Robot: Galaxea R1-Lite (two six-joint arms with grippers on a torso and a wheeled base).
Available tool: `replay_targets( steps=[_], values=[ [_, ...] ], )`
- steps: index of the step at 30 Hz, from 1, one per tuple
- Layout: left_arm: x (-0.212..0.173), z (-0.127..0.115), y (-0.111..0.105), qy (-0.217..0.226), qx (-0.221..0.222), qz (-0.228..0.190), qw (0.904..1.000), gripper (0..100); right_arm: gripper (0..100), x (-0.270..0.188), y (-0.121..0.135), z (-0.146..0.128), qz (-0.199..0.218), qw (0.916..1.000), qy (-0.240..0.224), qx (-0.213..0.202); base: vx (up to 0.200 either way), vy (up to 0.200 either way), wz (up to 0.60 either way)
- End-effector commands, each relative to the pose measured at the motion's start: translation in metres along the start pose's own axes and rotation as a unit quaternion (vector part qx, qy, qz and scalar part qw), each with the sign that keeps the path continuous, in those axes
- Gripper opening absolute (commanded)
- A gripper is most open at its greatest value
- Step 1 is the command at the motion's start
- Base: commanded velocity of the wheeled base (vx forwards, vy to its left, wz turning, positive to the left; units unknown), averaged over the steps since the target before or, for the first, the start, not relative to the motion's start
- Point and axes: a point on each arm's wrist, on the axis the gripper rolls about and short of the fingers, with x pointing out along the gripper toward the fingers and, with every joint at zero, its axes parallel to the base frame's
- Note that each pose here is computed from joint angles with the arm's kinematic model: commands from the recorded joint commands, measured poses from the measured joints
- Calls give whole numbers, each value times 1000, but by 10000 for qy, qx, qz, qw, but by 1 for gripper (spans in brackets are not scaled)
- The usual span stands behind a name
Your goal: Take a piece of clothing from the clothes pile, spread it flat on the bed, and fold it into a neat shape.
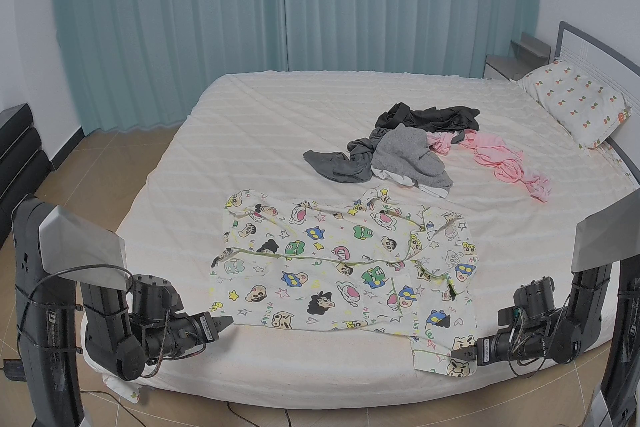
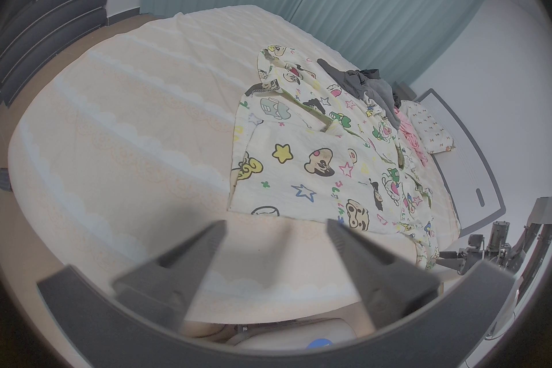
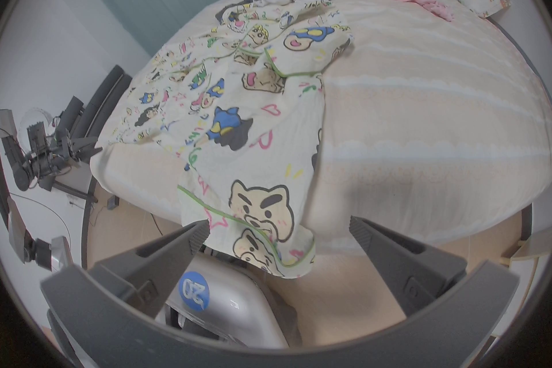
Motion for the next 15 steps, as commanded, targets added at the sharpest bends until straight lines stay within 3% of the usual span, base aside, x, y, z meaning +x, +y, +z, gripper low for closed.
replay_targets(
  steps=[1, 10, 15],
  values=[
    [9, 1, -2, -62, 30, -39, 10000, 100, 100, -5, 5, -2, 93, 9996, -196, 173, 0, 0, 0],
    [38, -7, -14, -334, 256, 361, 9985, 100, 100, -8, 8, 2, 240, 9974, -520, 441, 0, 0, 0],
    [42, -7, -17, -376, 287, 330, 9983, 100, 100, -9, 10, 3, 325, 9956, -670, 561, 0, 0, 0]
  ],
)
